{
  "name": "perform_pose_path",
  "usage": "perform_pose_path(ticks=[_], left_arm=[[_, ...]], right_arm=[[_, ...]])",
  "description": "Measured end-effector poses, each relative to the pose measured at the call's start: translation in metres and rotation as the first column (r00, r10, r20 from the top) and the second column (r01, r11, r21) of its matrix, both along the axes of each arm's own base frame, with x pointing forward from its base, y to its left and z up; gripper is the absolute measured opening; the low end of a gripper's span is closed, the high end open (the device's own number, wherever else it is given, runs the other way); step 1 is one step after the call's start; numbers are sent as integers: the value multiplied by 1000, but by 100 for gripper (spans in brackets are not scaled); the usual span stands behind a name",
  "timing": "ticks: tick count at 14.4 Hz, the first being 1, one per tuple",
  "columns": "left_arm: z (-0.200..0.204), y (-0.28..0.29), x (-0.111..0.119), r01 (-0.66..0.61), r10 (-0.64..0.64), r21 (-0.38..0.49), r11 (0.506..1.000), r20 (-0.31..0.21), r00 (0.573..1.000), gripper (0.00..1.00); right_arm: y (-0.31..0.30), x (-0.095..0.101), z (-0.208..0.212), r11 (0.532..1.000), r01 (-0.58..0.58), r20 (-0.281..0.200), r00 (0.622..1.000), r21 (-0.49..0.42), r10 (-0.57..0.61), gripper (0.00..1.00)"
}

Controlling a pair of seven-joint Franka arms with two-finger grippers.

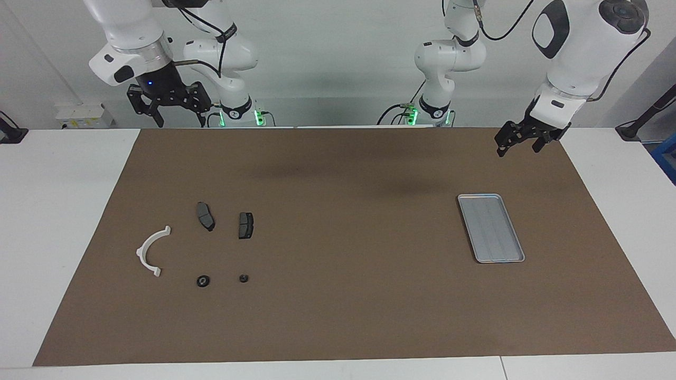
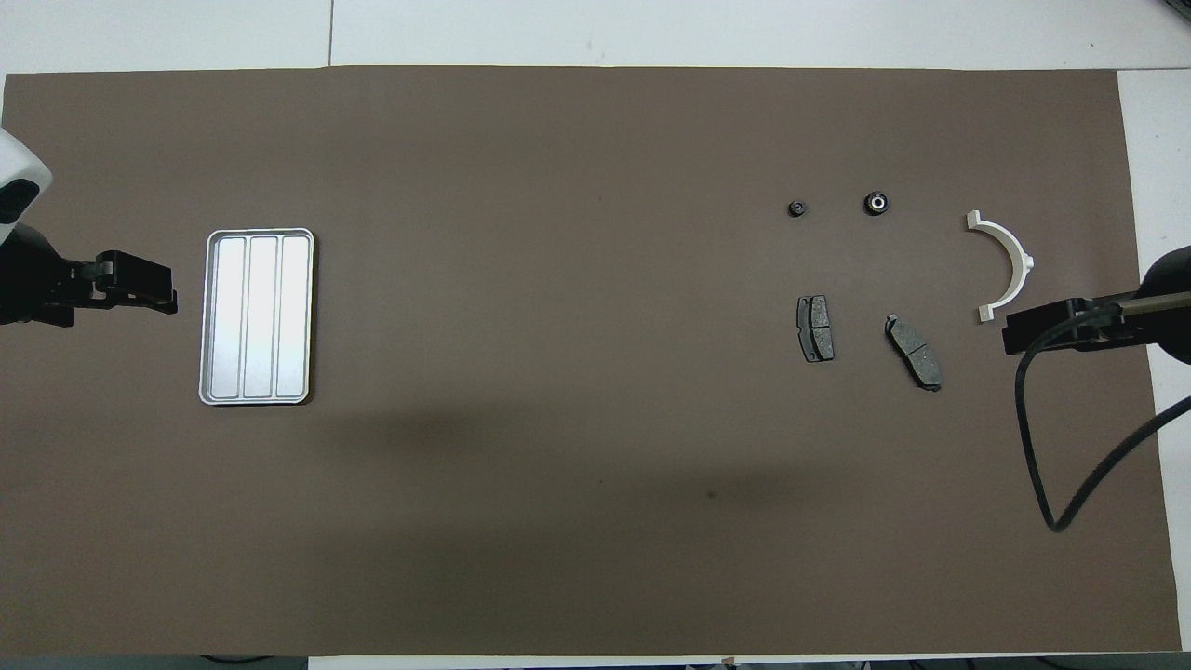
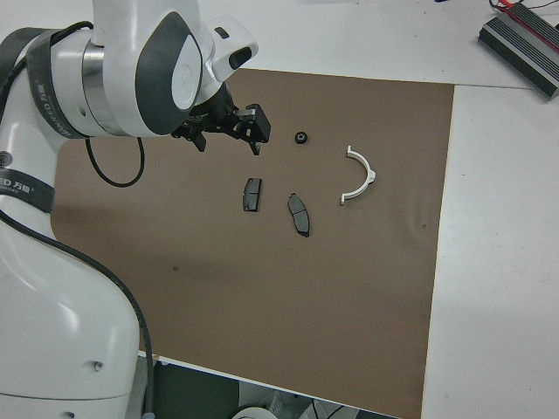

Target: Pick bearing gear from pile to tray

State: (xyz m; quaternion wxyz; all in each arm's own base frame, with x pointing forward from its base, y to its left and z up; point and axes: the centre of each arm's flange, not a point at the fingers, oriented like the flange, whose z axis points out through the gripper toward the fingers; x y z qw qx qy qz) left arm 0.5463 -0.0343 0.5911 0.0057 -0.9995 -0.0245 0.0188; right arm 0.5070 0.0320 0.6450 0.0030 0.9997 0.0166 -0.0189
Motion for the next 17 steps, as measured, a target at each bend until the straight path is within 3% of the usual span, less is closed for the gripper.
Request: perform_pose_path(ticks=[17], left_arm=[[0, 0, 0, 0, 0, 0, 1000, 0, 1000, 100]], right_arm=[[1, -6, 13, 1000, -2, 27, 1000, 1, 2, 100]])
